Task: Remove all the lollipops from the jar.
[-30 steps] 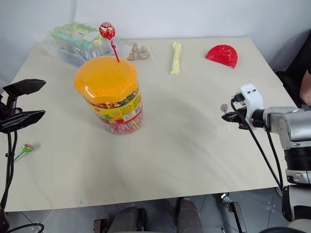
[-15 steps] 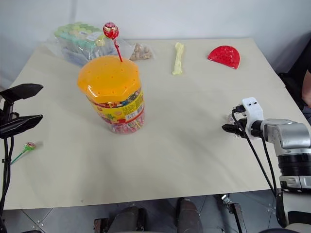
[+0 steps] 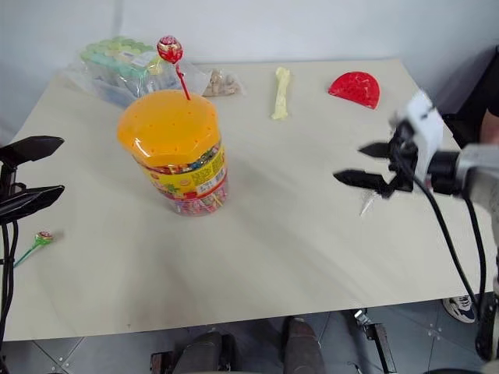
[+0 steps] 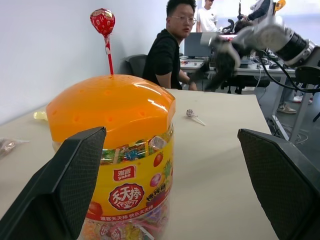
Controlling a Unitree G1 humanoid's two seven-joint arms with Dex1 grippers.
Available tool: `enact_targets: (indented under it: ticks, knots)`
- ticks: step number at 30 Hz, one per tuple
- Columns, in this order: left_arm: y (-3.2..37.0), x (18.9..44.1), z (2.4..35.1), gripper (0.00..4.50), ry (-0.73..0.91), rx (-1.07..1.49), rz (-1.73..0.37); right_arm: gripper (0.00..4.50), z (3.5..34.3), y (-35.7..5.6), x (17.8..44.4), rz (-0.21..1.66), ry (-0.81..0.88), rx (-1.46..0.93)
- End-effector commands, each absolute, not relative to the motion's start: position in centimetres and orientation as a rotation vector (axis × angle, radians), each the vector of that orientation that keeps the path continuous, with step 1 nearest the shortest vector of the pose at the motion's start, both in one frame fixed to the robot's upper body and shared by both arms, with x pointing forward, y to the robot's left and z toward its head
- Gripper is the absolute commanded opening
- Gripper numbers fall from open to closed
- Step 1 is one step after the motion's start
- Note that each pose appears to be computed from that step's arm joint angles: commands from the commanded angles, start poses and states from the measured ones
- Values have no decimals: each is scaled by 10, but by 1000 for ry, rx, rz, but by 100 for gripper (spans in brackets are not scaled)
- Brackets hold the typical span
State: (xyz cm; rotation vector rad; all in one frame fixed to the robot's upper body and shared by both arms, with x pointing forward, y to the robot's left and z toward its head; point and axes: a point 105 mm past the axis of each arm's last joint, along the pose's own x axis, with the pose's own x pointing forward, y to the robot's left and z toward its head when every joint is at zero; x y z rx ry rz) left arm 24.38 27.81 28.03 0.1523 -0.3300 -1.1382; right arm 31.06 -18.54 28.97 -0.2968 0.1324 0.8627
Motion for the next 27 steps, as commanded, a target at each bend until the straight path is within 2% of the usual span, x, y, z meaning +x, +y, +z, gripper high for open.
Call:
enact_targets:
  ticks: [1,6,11,18,27]
  knots:
    - [282,239,294,450,-377,210,-1094,446,305,-158,315,984,20,-300]
    - [293,244,300,450,-400,205,-972,446,330,-102,334,1176,-159,-225]
    - [298,243,300,450,-393,196,-905,446,337,-66,348,1295,-219,-193]
    - [302,240,299,450,-385,170,-838,446,352,-27,368,1363,-310,-118]
    - [299,238,298,450,-394,168,-834,446,370,15,373,1422,-368,-63]
